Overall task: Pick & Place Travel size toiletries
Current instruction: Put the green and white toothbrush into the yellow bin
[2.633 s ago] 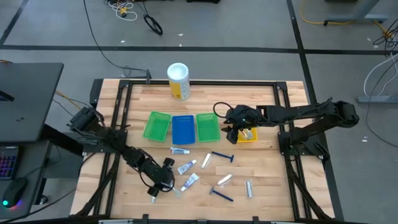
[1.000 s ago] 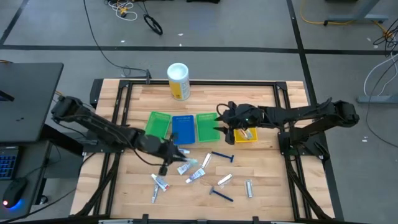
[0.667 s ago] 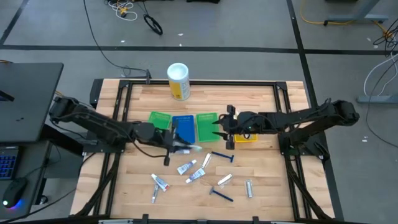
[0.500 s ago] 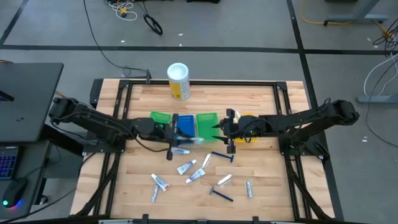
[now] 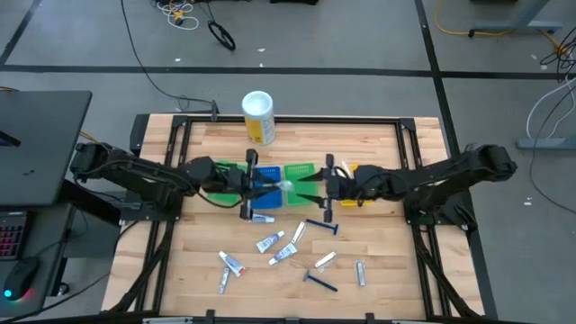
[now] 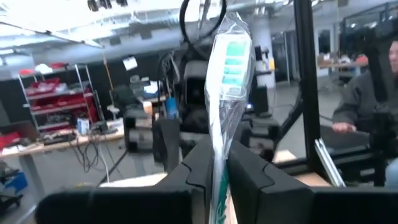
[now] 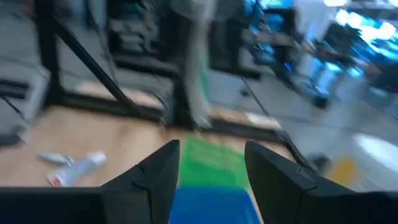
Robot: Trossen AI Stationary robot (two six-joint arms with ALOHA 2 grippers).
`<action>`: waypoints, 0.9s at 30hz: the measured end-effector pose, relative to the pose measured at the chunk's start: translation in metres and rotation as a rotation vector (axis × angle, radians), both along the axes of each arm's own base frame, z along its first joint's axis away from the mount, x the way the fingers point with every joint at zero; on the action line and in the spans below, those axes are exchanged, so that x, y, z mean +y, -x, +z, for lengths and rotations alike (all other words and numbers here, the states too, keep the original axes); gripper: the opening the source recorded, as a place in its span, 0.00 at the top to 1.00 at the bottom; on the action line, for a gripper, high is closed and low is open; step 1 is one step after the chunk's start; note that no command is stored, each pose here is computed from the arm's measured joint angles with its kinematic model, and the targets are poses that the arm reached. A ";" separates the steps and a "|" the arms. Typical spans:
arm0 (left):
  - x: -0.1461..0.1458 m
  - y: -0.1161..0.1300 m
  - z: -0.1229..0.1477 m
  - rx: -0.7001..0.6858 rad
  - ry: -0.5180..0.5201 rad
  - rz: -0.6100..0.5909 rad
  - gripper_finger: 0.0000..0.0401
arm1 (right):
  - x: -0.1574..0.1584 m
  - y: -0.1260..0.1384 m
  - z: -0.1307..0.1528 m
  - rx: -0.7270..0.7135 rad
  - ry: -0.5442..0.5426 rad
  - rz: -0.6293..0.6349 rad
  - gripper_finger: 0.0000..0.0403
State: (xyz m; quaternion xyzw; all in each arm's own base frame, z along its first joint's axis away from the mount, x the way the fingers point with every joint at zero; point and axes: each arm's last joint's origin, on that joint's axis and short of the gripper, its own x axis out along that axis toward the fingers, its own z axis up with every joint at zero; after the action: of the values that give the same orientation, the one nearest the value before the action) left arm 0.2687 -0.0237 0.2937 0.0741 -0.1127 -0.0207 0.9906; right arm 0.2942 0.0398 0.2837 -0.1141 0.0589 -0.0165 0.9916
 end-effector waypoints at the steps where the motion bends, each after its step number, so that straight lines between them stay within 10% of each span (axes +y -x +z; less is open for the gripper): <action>1: 0.001 0.000 0.001 -0.011 0.005 -0.004 0.90 | -0.002 -0.004 -0.002 -0.014 -0.001 0.018 0.52; 27: 0.014 -0.027 -0.006 -0.128 0.018 -0.014 0.90 | -0.024 -0.043 -0.025 -0.263 -0.065 0.170 0.52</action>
State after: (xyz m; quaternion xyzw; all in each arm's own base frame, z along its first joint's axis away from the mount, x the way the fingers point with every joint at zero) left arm 0.2960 -0.0097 0.2878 0.0654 -0.1765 -0.0220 0.9819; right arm 0.3377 0.0154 0.2588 -0.0832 -0.0809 0.0547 0.9917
